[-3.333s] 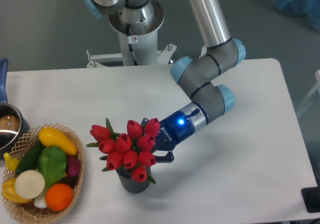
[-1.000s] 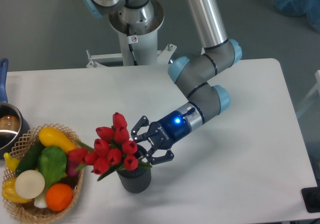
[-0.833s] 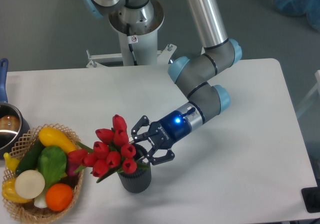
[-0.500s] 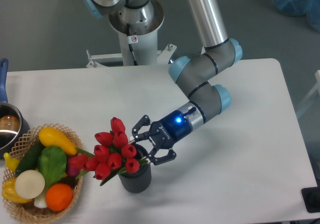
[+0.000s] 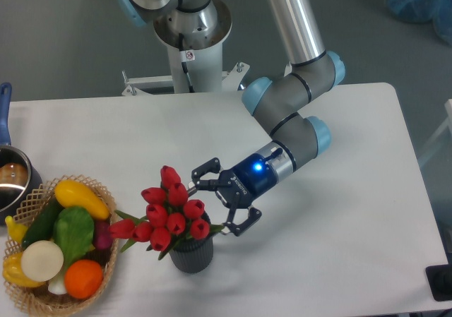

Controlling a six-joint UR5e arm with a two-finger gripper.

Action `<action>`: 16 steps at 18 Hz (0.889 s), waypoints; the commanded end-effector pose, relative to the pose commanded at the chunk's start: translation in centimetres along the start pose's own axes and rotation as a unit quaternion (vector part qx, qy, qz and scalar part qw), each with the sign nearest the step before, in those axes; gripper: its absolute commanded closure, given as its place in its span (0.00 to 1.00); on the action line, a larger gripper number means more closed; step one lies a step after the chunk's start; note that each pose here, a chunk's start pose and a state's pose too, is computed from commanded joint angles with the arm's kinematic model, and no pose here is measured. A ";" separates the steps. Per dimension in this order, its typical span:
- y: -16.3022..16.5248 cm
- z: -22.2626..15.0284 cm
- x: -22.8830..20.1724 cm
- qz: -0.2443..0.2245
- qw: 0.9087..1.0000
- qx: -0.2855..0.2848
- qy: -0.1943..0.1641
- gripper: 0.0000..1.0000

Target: Insert the flowers into the vase

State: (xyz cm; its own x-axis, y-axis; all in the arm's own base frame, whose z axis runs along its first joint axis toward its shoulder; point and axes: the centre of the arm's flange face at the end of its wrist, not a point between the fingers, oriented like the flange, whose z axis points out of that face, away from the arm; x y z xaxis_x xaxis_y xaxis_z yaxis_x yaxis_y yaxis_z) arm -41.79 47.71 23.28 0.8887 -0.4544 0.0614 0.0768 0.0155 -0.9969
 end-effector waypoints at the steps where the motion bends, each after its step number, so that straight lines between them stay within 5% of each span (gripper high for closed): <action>1: -0.4 -0.1 0.0 0.004 1.000 -0.001 -0.001 0.00; 5: -3.1 -1.7 0.2 0.026 0.998 -0.056 -0.013 0.00; 11: -7.0 -6.0 -0.9 0.061 0.995 -0.063 -0.051 0.00; 16: -12.9 -11.8 -1.4 0.101 0.983 -0.109 -0.106 0.00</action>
State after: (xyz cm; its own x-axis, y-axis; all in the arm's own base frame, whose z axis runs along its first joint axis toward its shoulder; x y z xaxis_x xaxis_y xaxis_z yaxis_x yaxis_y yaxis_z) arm -49.38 37.61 35.49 0.9520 -0.2647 -0.1540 -0.1898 -0.1153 -0.9750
